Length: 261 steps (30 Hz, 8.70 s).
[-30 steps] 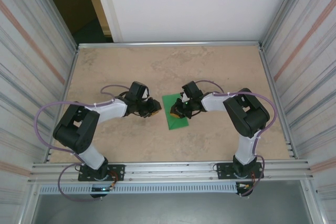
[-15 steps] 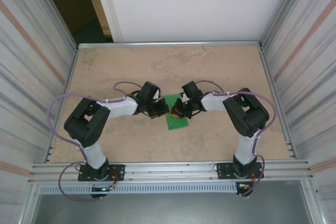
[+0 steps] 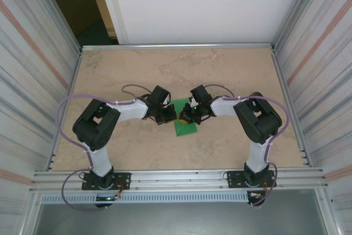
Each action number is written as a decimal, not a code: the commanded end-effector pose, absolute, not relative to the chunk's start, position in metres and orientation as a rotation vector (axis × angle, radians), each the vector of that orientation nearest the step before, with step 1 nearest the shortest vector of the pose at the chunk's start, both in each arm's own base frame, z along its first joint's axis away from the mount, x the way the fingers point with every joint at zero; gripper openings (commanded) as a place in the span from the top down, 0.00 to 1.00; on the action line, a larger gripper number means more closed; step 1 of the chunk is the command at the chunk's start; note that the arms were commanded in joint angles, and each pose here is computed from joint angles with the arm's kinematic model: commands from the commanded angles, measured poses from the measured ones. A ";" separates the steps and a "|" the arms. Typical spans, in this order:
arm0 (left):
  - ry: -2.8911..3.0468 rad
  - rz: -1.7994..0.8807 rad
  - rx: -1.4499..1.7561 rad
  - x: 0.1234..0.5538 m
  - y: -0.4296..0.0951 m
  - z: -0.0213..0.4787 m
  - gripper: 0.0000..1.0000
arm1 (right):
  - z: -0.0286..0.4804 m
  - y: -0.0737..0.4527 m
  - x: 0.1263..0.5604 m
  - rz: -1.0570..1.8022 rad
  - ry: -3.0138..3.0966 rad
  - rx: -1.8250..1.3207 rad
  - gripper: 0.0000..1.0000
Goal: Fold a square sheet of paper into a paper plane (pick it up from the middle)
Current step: Fold the triangle a second time at the center of the table.
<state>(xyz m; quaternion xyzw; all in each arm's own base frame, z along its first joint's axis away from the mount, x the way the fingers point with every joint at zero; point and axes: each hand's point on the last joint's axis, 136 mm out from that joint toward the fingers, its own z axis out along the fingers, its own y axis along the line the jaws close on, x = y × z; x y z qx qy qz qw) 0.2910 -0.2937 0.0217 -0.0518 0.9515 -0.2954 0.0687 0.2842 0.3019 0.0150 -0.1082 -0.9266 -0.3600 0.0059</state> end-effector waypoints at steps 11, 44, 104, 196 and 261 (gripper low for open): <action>2.960 -0.729 -0.147 0.284 -0.281 0.002 1.00 | 0.007 0.290 0.274 -1.039 -2.902 -0.328 1.00; 2.982 -0.714 -0.106 0.282 -0.282 -0.003 1.00 | 0.027 0.301 0.274 -1.018 -2.957 -0.159 1.00; 2.733 -1.072 -0.029 0.283 -0.312 0.075 0.88 | -0.032 0.245 0.261 -0.849 -2.996 -0.319 1.00; 3.034 -0.817 -0.029 0.209 -0.282 -0.030 1.00 | 0.006 0.280 0.257 -0.987 -3.013 -0.043 1.00; 3.086 -0.715 0.319 0.173 -0.269 0.002 1.00 | -0.034 0.230 0.272 -0.690 -3.045 -0.254 1.00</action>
